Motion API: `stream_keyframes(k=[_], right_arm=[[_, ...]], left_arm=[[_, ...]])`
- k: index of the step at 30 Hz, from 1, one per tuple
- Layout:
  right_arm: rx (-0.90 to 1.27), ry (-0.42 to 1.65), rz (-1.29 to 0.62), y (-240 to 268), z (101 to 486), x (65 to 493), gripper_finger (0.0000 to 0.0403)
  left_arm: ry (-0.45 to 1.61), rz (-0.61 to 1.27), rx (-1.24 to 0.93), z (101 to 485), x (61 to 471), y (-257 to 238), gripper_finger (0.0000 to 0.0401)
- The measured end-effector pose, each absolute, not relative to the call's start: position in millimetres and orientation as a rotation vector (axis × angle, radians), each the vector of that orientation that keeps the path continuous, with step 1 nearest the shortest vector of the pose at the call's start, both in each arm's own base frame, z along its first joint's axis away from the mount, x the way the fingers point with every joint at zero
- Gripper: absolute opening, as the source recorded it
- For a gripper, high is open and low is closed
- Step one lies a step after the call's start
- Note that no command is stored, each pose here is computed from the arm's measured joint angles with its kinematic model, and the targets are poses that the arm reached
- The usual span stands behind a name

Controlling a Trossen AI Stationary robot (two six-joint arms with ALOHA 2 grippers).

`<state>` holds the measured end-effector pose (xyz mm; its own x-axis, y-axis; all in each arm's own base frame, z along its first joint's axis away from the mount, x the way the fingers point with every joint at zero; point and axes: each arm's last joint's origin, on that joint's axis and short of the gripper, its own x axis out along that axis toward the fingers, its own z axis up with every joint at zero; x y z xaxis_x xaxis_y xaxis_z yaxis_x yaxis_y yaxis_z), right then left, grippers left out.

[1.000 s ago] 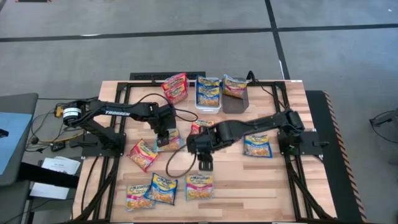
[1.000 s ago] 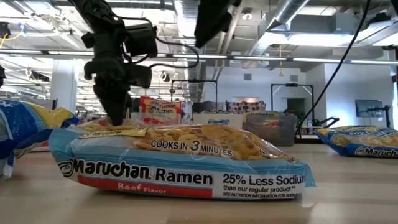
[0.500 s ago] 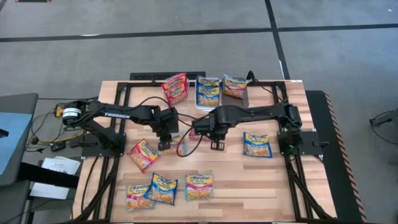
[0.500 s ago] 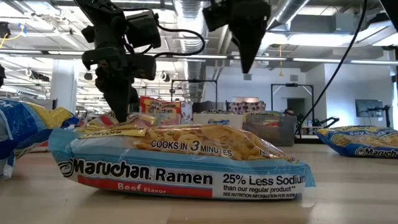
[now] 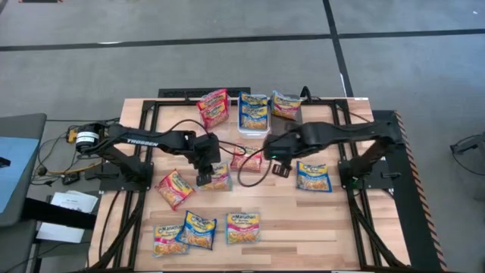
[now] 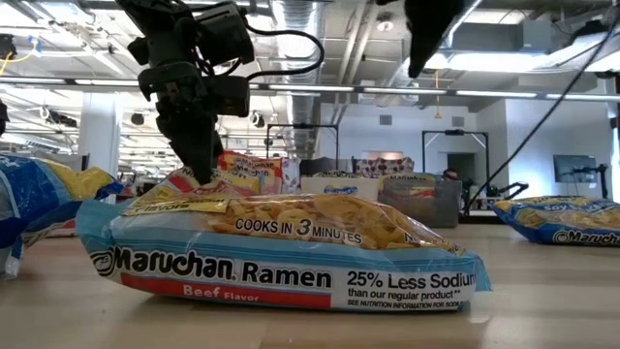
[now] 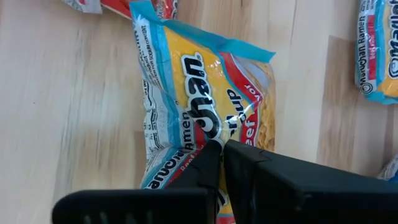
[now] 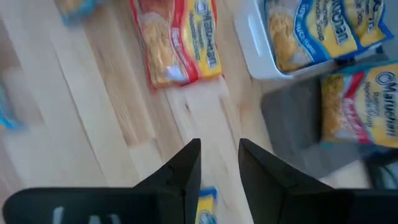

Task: Sort Maruchan noodles
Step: Put the light blue noodle pack into the black bin

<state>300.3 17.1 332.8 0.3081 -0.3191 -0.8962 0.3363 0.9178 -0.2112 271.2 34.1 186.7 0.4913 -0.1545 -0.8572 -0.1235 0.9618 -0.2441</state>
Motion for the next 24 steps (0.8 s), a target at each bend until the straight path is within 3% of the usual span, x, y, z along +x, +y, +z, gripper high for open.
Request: stream_keyframes(k=[7, 13, 24], right_arm=[[0.144, 0.912, -0.413, 15.6, 307.2, 273.8, 0.0130], [0.264, 0.855, -0.337, 17.6, 274.9, 266.0, 0.0130], [0.317, 0.738, -0.236, 23.6, 233.0, 293.1, 0.0130]], left_arm=[[1.044, -0.023, -0.292, 187.7, 273.7, 28.9, 0.0000], [1.005, -0.035, -0.282, 189.8, 277.4, 26.3, 0.0000], [0.964, -0.034, -0.263, 192.0, 281.0, 25.2, 0.0000]])
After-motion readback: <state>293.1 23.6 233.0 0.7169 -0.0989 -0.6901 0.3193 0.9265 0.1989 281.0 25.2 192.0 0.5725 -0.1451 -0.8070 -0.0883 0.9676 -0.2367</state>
